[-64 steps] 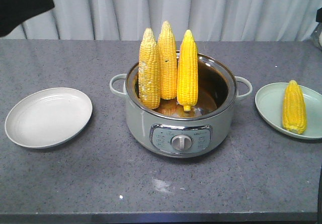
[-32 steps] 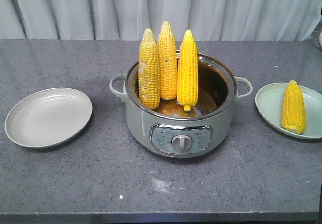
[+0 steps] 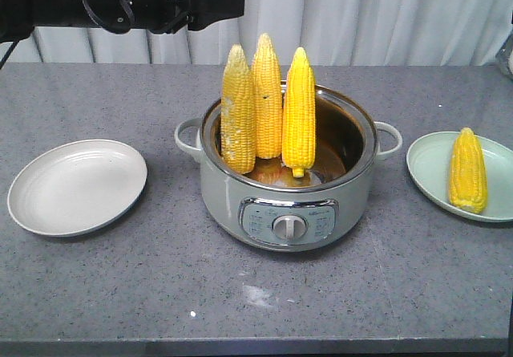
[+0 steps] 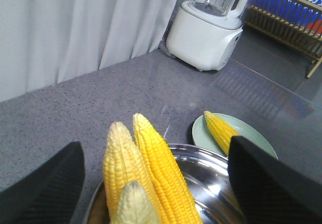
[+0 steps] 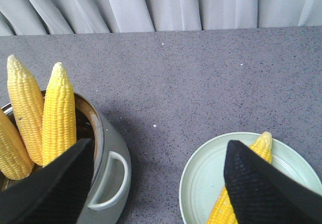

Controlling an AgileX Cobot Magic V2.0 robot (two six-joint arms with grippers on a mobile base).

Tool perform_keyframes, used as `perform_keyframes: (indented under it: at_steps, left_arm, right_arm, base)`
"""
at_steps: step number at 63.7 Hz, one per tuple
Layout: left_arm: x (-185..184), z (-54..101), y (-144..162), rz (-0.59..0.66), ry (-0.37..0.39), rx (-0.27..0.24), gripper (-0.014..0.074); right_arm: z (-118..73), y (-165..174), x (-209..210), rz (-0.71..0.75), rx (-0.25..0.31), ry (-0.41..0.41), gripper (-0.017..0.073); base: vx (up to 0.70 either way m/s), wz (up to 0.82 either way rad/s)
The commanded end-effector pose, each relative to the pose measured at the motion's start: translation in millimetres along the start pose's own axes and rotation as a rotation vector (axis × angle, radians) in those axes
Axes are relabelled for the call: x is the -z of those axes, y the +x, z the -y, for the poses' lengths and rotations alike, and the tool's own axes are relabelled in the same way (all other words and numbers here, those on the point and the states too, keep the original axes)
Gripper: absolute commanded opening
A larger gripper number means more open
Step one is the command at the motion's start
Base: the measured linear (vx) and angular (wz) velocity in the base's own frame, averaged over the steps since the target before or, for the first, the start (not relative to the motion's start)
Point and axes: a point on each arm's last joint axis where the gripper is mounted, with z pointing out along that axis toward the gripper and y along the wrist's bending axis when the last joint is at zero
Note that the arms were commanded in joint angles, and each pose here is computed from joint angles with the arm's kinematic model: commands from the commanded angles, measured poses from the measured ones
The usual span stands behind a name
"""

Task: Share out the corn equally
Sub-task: 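Move the left gripper over the pot to the pale cob nearest the cream plate, then close the left gripper on the pale cob tip and lift it out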

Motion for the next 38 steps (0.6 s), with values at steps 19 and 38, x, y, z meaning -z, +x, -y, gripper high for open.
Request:
perform_keyframes:
  at_steps: [19,38]
  left_arm:
    - [-9,-4.4,-1,0.022,0.006,0.016,0.0571]
    - [-22,-14.2,16,-0.039,0.043,0.049,0.0570]
  right_arm:
    - [-8.8,-13,16,0.104,0.008,0.003,0.0528]
    - [-8.8,-13,16,0.104,0.008,0.003,0.0528]
  base:
    - [0.00,0.00]
    - [0.00,0.00]
